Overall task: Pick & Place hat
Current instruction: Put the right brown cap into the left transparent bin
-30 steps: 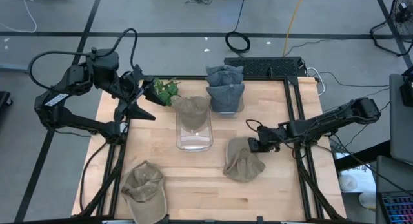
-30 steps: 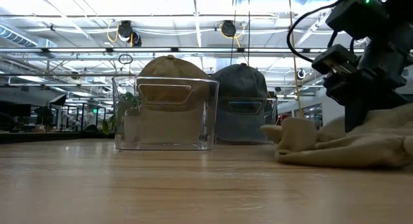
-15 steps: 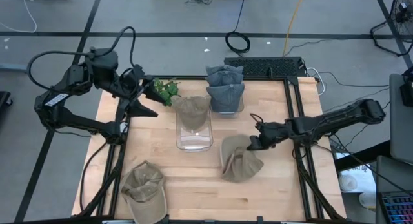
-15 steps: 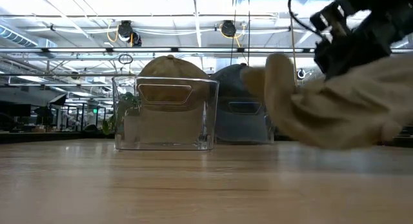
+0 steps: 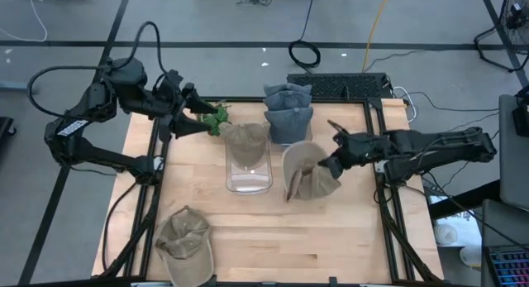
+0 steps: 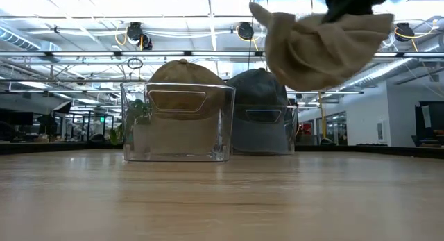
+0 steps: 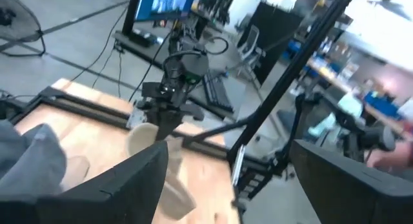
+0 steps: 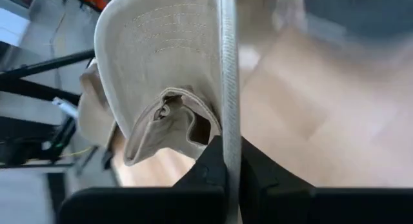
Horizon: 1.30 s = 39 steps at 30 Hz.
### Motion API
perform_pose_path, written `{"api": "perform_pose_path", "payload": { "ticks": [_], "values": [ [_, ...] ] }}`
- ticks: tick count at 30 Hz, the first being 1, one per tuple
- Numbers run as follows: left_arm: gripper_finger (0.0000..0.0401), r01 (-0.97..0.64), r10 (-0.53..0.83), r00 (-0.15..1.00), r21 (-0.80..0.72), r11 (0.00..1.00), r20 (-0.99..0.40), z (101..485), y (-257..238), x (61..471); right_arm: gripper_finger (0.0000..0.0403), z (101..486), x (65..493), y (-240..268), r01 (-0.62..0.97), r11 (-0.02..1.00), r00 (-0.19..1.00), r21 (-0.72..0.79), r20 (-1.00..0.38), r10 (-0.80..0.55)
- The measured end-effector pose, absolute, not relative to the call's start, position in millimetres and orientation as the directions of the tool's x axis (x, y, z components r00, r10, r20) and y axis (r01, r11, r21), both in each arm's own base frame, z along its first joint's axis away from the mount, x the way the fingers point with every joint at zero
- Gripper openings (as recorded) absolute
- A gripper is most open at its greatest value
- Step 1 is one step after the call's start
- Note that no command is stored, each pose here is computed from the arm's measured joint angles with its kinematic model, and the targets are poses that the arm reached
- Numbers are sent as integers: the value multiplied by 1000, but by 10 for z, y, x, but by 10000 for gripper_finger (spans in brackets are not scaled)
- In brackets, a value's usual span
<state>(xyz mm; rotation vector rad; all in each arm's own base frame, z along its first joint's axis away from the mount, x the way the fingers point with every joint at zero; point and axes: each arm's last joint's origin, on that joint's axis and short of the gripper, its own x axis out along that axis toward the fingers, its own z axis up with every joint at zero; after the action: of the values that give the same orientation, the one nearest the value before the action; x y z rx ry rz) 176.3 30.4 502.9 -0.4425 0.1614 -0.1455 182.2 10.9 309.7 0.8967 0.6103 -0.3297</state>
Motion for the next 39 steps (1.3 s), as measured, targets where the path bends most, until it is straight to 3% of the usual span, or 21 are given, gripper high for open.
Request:
{"api": "perform_pose_path", "payload": {
  "ticks": [9,21,27,31,39],
  "values": [
    [335,95,-173,981,-570,816,-85,5042,341,1918,0,3733,1923,-31,459,806,803,374,-563,-196],
    [335,28,-167,973,-640,768,-158,4869,433,2291,0,4261,2118,-45,287,956,832,63,-511,-216],
    [335,92,-186,979,-624,776,-87,4920,444,2363,0,4297,2164,-61,277,957,817,-82,-505,-279],
    [335,125,-188,981,-610,783,-40,4972,442,2358,0,4347,2185,-68,300,916,801,-266,-451,-393],
    [335,136,-190,982,-685,716,-3,5009,442,2360,0,4736,2271,20,428,700,826,-572,-66,-560]
  ]
}}
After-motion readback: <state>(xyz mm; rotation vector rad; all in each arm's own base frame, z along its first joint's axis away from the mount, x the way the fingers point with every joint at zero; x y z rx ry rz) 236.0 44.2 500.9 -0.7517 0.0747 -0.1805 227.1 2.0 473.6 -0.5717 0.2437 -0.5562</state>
